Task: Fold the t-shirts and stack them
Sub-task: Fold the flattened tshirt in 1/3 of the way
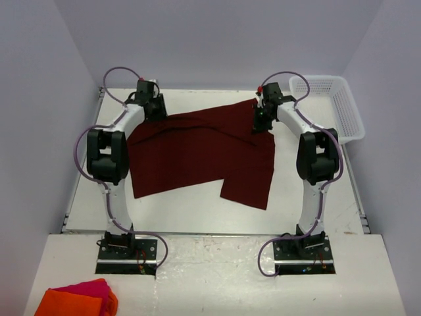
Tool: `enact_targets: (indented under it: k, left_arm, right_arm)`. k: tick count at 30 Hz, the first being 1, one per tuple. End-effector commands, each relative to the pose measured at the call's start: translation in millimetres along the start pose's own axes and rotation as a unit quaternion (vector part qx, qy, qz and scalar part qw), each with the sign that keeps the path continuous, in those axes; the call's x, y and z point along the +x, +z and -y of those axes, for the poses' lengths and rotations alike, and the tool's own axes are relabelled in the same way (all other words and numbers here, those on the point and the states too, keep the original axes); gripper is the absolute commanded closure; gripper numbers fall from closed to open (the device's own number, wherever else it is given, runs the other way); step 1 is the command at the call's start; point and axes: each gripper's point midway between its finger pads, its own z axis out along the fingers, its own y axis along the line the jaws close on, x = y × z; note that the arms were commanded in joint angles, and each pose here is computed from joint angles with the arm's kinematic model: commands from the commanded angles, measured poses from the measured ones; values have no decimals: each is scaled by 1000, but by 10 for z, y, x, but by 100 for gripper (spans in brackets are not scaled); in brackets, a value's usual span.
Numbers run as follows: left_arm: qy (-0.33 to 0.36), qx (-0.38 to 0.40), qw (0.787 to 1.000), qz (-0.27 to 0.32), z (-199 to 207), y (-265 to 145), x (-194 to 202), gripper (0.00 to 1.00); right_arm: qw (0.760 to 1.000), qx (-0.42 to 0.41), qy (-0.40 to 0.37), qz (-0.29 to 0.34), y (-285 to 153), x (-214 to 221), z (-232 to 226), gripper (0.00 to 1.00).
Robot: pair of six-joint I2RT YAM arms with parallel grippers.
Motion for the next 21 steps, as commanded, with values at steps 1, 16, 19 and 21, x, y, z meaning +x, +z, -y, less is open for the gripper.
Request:
enact_targets:
  k: [1,16,19,21]
  left_arm:
    - [60,145,984,82,957,-389,-527,57]
    - [51,435,899,-7,2593,343,84,73]
    - [50,435,899,-18,2657,462,233,73]
    - [54,434,899,-22,2690,511,317,72]
  right_arm:
    - [1000,19,14,8,-105,30,58,100]
    - [999,-26,37,8,-255,469,-81,100]
    - [999,-38,28,19,-339,482,-168,100]
    - [999,-41,22,19,-359,508,-188,100]
